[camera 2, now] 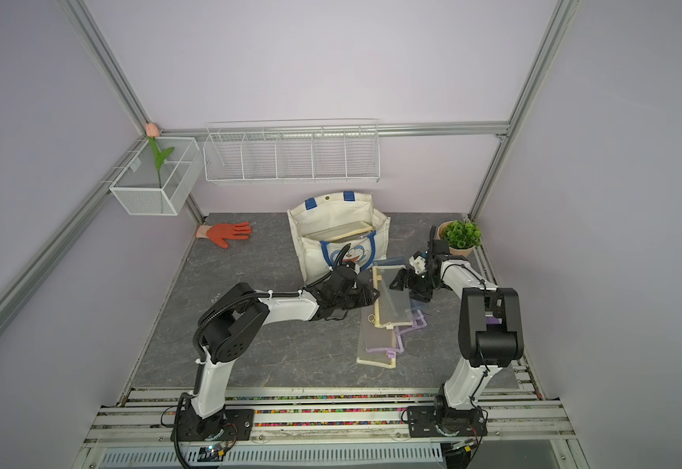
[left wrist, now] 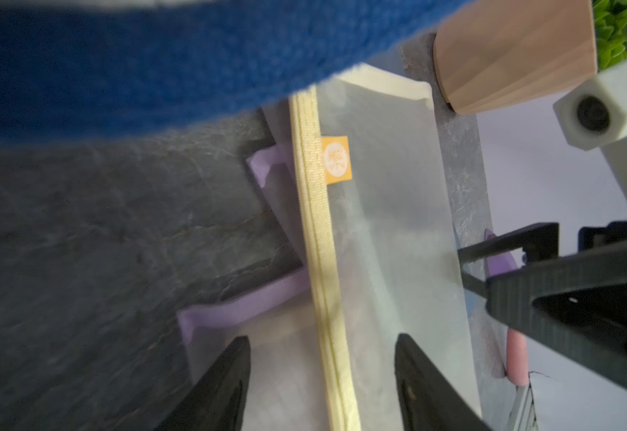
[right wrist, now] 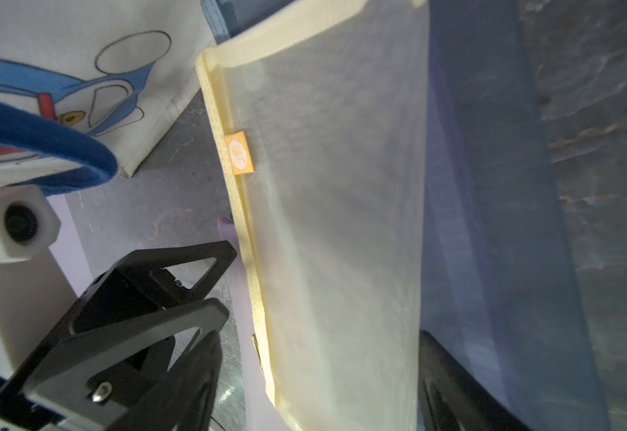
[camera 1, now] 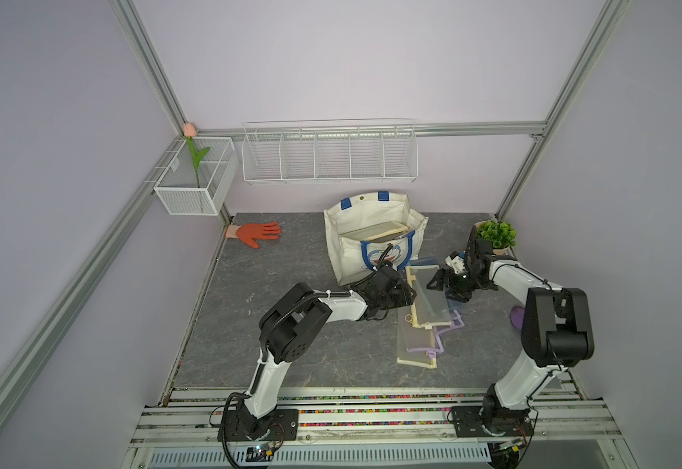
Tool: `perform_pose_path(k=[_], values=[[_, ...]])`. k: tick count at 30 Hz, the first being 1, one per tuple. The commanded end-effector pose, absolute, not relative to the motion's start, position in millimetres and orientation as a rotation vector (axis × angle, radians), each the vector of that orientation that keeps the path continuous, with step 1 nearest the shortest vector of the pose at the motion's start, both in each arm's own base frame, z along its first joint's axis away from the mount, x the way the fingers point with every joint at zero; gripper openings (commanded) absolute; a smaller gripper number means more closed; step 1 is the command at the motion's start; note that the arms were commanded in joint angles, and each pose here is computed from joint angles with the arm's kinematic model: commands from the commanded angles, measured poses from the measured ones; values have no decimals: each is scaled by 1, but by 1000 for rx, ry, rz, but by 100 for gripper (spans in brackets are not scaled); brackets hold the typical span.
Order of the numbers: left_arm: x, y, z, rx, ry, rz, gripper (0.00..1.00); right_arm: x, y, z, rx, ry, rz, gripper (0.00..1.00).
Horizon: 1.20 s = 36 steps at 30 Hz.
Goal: Put the pencil pouch into the canvas bag
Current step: Pick up the pencil pouch.
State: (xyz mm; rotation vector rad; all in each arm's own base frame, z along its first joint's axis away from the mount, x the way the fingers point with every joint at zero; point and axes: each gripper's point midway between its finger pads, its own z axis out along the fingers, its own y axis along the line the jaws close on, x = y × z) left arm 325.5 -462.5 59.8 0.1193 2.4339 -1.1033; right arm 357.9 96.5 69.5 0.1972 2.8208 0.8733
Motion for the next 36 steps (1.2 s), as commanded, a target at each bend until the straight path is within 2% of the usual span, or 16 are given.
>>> perform_pose_path(k=[1, 5, 10, 12, 16, 20, 28, 36], values=[[333, -484, 75, 96, 2374, -1209, 58, 353, 106, 68, 170, 2809, 941, 76], [333, -493, 79, 96, 2353, -1272, 55, 352, 114, 72, 147, 2801, 967, 70], [326, -499, 85, 116, 2337, -1320, 52, 353, 123, 82, 116, 2767, 1001, 56], [324, -498, 87, 116, 2333, -1322, 52, 352, 126, 85, 105, 2766, 1005, 47], [320, -489, 104, 124, 2304, -1312, 51, 349, 127, 96, 90, 2747, 995, 21], [309, -471, 140, 155, 2235, -1296, 52, 338, 128, 124, 35, 2699, 985, 7], [271, -436, 239, 232, 2082, -1443, 64, 292, 151, 211, -170, 2493, 1036, 7], [267, -371, 314, 265, 1962, -1444, 77, 247, 183, 287, -360, 2303, 1245, 7]])
